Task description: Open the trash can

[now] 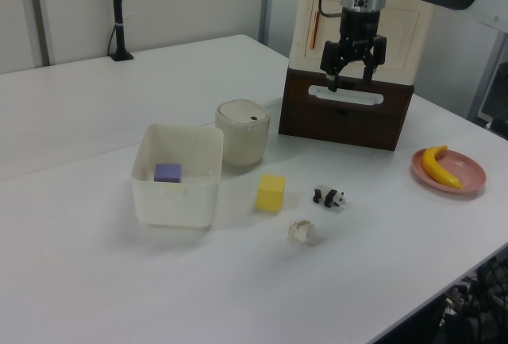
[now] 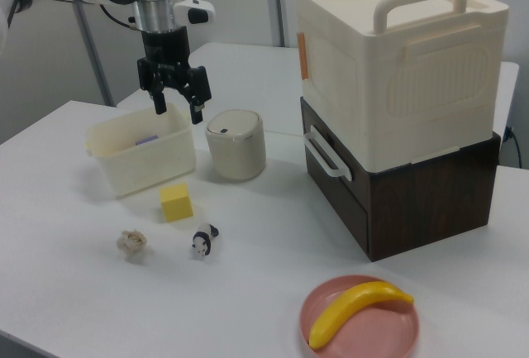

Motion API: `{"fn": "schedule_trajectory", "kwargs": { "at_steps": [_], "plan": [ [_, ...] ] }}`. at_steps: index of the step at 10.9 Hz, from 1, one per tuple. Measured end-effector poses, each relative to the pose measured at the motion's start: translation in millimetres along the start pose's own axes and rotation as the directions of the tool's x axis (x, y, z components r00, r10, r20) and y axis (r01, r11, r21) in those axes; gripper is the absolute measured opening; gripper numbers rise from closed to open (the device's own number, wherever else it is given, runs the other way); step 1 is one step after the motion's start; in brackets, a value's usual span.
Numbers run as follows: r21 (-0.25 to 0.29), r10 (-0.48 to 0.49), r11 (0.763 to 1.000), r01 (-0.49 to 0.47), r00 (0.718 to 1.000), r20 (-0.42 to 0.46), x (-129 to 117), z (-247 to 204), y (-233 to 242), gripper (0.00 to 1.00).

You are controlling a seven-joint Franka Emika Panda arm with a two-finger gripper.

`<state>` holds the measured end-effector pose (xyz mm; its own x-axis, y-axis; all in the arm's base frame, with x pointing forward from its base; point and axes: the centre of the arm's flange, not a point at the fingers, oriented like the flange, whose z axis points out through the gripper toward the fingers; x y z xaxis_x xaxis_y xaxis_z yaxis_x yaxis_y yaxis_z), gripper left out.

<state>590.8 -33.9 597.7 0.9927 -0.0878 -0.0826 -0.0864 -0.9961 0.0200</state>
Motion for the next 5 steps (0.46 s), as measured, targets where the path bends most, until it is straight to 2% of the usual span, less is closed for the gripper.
{"fn": "schedule_trajectory", "kwargs": {
  "at_steps": [4,5],
  "plan": [
    [0.001,-0.001,1.000,0.001,0.998,-0.060,11,6,-1,0.95],
    [0.001,-0.002,1.000,0.002,0.998,-0.070,14,9,-1,0.89]
  ]
}}
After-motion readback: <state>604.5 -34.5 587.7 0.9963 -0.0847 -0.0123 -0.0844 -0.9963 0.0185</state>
